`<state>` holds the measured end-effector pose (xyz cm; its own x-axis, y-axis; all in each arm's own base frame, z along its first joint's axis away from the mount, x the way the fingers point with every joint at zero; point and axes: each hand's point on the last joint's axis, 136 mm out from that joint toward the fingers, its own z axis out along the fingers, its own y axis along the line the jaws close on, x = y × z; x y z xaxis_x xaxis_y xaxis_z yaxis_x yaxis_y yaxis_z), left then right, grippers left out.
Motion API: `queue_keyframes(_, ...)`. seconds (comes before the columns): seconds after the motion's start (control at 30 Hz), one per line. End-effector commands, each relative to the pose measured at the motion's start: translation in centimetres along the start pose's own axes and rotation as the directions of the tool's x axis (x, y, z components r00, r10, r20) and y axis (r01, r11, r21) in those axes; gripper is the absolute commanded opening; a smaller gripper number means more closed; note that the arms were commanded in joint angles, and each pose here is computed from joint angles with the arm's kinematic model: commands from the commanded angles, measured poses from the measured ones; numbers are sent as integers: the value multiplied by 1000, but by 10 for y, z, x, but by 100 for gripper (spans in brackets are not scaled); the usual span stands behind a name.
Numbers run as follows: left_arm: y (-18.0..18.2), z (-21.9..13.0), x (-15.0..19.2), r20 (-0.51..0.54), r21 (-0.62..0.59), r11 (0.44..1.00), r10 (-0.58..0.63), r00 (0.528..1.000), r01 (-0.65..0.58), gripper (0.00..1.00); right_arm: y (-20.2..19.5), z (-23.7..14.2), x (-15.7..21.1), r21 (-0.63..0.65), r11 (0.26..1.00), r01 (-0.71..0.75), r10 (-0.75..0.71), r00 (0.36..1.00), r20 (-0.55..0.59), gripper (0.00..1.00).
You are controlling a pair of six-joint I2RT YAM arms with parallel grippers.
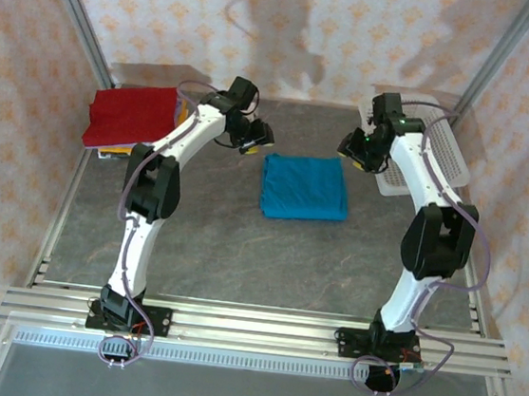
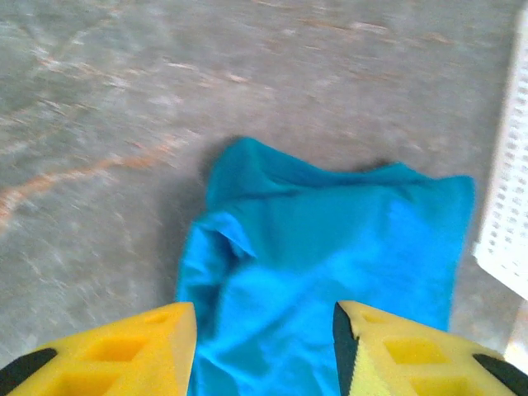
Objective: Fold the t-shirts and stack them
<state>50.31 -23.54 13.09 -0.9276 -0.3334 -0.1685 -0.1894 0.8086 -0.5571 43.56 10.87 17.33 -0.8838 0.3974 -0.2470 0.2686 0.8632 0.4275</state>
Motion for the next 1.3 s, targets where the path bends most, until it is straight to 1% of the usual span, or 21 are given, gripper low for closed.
queue_keyframes(0.0, -38, -3, 21, 50, 45, 997, 56, 997, -59, 49, -3, 31, 22, -19, 1000, -11, 10, 997, -79, 48)
queue_keyframes(0.07, -36, 16, 34, 28, 44, 998, 52, 998, -54, 50, -4, 47, 31, -32, 999, -25, 21, 993, -114, 48)
queue_keyframes(0.13, -27, 40, 42, -7, 57, 998, 19, 1000, -18, 51, -7, 62, 37, -42, 998, -51, 44, 988, -147, 48)
queue_keyframes(0.23, -6, 68, 47, -32, 33, 999, -18, 999, 19, 51, -18, 81, 47, -11, 997, -73, 70, 978, -195, 48)
queue_keyframes(0.3, 6, 79, 51, -51, 3, 1000, -30, 998, 31, 51, -28, 89, 55, 23, 997, -77, 80, 972, -220, 48)
queue_keyframes(0.43, 33, 87, 59, -49, -79, 997, -31, 998, 27, 51, -50, 103, 80, 81, 994, -76, 96, 956, -276, 48)
queue_keyframes(0.6, 54, 93, 79, -91, -118, 993, -29, 995, 18, 52, -63, 104, 115, 116, 993, -37, 73, 944, -322, 48)
queue_keyframes(0.7, 63, 84, 98, -115, -142, 990, -6, 993, -10, 52, -63, 95, 135, 115, 993, -14, 52, 943, -330, 48)
queue_keyframes(0.83, 74, 62, 125, -123, -188, 980, 36, 992, -59, 52, -59, 74, 156, 104, 995, -12, 43, 951, -305, 48)
queue_keyframes(0.9, 80, 50, 135, -115, -206, 976, 49, 992, -72, 55, -56, 60, 163, 83, 997, -6, 30, 957, -287, 49)
queue_keyframes(0.97, 80, 39, 145, -108, -193, 978, 63, 992, -83, 57, -53, 45, 167, 54, 998, -10, 24, 965, -261, 51)
queue_keyframes(1.03, 75, 28, 151, -102, -176, 979, 88, 991, -105, 60, -51, 28, 168, 31, 999, -14, 21, 975, -223, 53)
queue_keyframes(1.1, 64, 7, 150, -79, -169, 976, 128, 989, -139, 62, -51, 16, 170, 26, 1000, -10, 16, 979, -203, 55)
queue_keyframes(1.27, 62, -27, 143, -33, -252, 948, 195, 980, -197, 66, -49, 4, 171, 30, 999, 11, -5, 977, -213, 55)
